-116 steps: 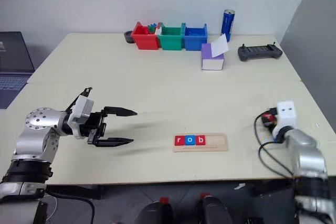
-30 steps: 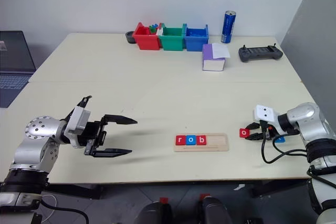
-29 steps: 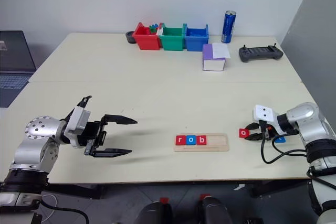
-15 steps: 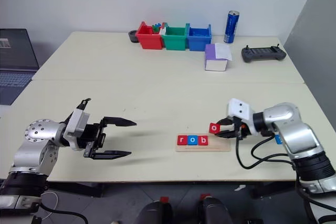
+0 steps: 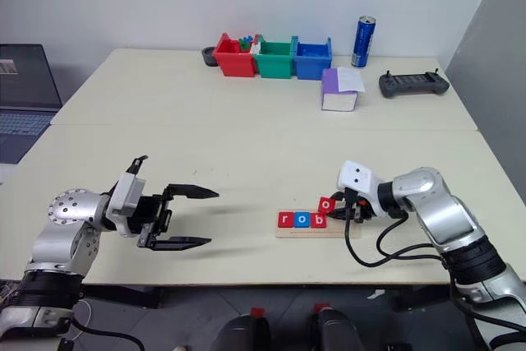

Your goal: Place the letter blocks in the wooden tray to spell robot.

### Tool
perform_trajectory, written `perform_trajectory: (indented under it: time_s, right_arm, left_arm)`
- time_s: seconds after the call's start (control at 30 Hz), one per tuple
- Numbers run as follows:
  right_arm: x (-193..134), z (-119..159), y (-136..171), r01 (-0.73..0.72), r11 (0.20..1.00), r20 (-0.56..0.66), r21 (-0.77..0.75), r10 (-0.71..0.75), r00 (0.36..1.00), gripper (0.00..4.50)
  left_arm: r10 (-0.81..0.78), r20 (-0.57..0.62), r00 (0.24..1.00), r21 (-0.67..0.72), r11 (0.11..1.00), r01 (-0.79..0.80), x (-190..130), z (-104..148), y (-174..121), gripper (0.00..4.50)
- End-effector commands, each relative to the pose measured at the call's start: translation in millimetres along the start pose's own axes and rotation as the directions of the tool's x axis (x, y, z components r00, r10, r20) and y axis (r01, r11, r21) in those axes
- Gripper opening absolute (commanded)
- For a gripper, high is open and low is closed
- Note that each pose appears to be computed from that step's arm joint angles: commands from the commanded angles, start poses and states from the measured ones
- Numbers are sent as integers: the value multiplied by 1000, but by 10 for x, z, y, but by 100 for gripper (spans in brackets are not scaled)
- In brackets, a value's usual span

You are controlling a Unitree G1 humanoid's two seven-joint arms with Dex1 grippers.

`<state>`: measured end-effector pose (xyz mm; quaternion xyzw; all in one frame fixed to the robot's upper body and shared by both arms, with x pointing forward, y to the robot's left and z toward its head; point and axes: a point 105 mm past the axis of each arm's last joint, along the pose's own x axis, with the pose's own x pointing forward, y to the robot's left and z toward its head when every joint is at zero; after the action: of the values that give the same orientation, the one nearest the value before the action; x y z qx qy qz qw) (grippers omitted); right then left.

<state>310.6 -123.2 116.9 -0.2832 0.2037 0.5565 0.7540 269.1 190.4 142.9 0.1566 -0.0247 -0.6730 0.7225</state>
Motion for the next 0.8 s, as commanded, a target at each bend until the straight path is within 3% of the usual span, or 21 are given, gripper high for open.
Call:
perform_trajectory:
  time_s: [0.03, 0.8]
  right_arm:
    - [-92, -8, 17, -24, 999, -29, -48, 22, 999, 145]
    - [-107, -117, -24, -115, 989, -117, -92, 104, 988, 145]
  left_arm:
    - [8, 0, 1000, 41, 999, -8, -44, 85, 32, 450]
    - [17, -10, 1000, 32, 999, -17, -81, 87, 5, 450]
